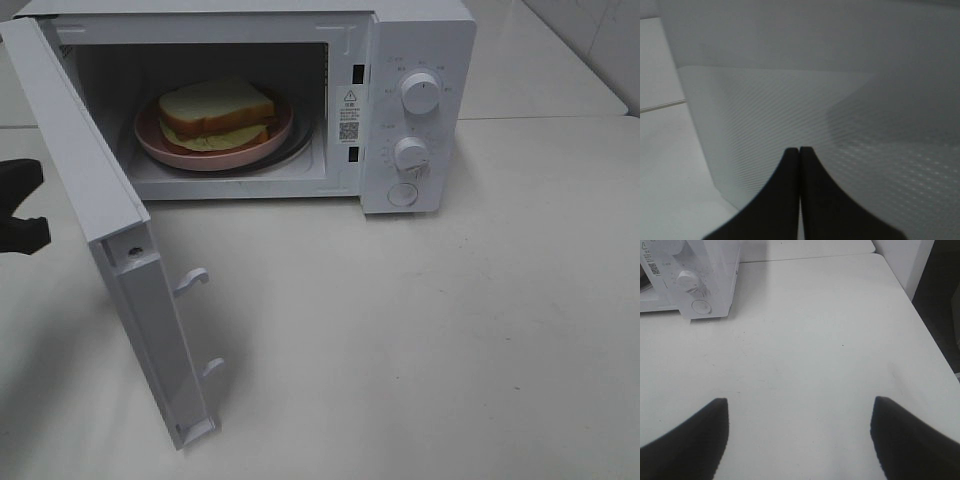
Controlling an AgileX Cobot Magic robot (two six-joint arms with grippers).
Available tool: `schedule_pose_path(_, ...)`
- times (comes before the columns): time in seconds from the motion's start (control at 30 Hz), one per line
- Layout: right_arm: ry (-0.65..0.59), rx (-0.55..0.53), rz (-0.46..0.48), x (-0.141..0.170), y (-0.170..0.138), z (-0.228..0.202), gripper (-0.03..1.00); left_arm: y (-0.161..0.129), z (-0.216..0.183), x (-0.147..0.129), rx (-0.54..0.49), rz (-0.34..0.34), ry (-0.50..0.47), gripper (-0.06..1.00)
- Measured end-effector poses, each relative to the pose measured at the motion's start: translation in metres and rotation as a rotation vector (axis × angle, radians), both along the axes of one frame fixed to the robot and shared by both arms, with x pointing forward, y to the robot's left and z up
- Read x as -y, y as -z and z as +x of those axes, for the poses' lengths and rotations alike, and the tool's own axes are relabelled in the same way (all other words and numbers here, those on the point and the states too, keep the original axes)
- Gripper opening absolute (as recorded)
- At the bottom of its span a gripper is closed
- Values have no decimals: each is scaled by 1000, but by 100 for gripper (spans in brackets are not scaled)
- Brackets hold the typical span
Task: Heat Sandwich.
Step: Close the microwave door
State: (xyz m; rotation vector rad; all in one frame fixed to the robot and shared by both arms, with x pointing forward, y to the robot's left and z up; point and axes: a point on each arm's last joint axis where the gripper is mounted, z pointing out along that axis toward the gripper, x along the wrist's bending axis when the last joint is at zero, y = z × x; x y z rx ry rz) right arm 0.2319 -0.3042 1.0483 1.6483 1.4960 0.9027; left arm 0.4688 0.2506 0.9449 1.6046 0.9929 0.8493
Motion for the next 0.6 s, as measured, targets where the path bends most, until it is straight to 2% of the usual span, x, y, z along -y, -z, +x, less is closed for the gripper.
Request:
schedule_pose_path(0.3,0,0,0,0,0,0,77,5,9,40,7,-10,72,0)
schedule_pose_path(0.6,0,0,0,0,0,0,77,-3,18,70,57,-32,81,0)
